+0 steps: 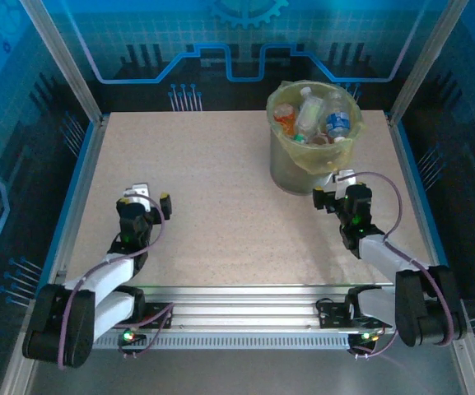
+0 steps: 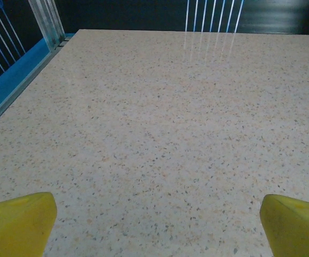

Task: Put the plastic bottles in the bin

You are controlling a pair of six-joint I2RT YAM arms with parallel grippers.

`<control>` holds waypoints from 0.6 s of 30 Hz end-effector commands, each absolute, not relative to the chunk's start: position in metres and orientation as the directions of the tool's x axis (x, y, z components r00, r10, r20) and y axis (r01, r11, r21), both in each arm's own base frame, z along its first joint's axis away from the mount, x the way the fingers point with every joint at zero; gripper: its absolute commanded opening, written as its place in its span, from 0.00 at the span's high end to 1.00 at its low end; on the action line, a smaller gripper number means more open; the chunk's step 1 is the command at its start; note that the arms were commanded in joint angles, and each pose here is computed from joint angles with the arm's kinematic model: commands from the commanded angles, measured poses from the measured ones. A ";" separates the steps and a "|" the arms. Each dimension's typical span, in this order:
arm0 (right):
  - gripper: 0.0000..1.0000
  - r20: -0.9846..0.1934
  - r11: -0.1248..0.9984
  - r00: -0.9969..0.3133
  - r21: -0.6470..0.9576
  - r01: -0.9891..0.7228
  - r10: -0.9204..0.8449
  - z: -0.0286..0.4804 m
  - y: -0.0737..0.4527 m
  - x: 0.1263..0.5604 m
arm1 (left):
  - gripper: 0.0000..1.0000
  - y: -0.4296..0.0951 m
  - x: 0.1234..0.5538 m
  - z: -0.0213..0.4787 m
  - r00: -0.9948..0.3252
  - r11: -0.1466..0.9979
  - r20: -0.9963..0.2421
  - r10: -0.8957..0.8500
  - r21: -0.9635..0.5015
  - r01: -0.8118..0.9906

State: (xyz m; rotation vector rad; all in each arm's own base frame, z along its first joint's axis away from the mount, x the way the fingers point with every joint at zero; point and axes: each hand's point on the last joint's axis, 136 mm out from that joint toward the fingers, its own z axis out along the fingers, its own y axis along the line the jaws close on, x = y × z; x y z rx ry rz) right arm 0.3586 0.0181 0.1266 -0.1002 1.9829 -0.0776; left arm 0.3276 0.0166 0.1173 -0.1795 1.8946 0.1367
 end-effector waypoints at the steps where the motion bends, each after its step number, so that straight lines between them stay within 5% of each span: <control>1: 0.00 -0.941 0.995 -0.323 -0.095 -0.038 -0.102 0.140 0.016 0.366 | 0.01 0.014 0.342 0.136 -0.226 0.987 -0.971 -0.075 -0.040 -0.154; 18: 0.00 -0.959 0.996 -0.280 -0.019 -0.085 -0.042 0.128 0.018 0.375 | 0.01 0.002 0.375 0.106 -0.199 0.995 -0.975 -0.098 -0.090 -0.053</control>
